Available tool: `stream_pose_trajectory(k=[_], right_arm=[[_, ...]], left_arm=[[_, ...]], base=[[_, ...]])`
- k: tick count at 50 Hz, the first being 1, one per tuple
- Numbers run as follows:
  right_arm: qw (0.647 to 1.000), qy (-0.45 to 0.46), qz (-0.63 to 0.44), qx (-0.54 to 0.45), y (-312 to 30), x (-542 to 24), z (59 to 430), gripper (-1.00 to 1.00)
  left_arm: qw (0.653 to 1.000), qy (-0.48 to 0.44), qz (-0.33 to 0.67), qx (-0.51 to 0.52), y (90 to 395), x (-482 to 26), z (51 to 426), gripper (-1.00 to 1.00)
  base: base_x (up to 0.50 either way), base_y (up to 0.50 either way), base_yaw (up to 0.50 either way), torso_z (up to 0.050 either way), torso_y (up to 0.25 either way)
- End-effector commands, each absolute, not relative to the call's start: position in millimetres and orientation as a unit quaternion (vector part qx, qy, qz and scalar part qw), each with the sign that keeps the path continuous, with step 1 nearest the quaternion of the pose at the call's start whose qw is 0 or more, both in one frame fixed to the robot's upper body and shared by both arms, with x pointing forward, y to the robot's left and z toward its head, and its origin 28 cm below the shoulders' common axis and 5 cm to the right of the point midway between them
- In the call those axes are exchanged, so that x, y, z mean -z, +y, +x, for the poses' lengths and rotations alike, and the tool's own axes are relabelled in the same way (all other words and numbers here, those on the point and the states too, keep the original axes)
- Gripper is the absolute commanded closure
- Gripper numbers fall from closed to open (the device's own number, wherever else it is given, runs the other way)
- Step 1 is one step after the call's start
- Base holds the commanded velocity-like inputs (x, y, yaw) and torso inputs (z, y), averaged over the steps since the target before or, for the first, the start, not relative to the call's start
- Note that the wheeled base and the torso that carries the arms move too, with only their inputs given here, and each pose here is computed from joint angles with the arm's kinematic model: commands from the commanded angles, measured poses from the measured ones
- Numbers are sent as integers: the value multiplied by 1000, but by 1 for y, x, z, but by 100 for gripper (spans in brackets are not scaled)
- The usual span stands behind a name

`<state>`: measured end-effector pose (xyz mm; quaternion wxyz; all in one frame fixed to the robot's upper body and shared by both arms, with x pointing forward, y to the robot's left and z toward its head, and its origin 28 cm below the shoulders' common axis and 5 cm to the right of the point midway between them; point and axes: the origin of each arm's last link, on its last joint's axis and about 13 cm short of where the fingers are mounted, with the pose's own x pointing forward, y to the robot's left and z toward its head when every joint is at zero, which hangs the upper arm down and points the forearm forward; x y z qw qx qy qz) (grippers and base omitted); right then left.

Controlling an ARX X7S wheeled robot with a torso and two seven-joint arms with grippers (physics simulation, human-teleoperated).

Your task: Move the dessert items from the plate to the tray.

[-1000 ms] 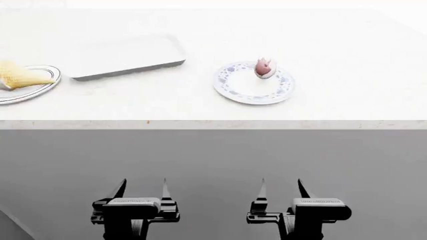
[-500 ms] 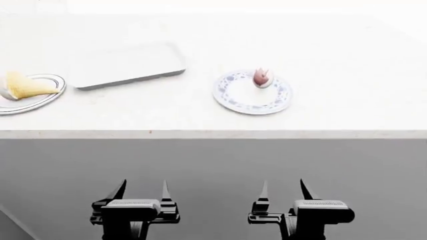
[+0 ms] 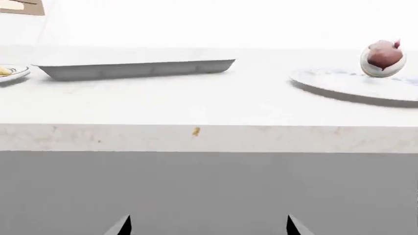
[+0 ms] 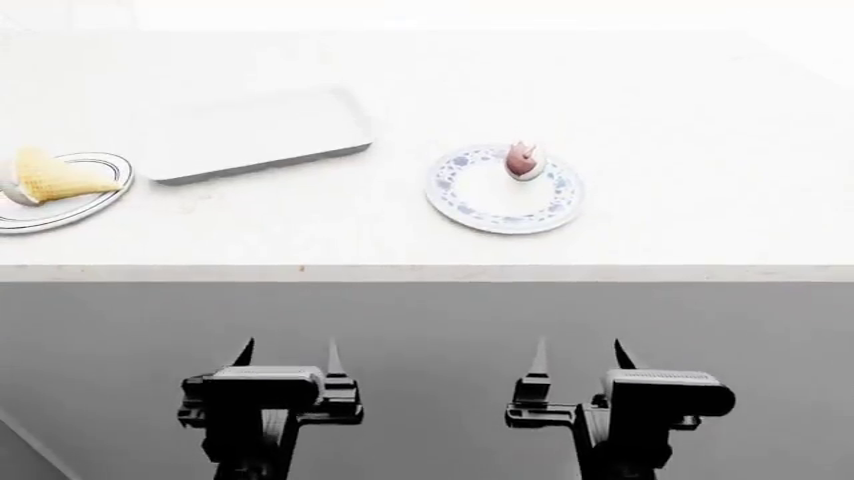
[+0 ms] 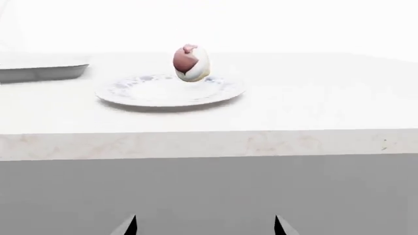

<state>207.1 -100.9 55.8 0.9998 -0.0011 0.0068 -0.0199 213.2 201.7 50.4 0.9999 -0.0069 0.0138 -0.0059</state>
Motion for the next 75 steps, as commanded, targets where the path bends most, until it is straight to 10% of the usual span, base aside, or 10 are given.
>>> stream_pose_trajectory(k=[1, 18, 75], right_arm=[[1000, -4, -10, 9, -105, -118, 202, -100], [995, -57, -16, 79, -135, -276, 203, -100], [997, -62, -50, 2, -140, -315, 187, -100]], left_arm=[[999, 42, -17, 10, 201, -121, 219, -100], [999, 40, 11, 33, 219, -293, 233, -100], [1000, 6, 25, 1, 239, -357, 213, -100]], base=[[0, 0, 0, 0, 0], [0, 0, 0, 0, 0], [4, 229, 0, 32, 0]])
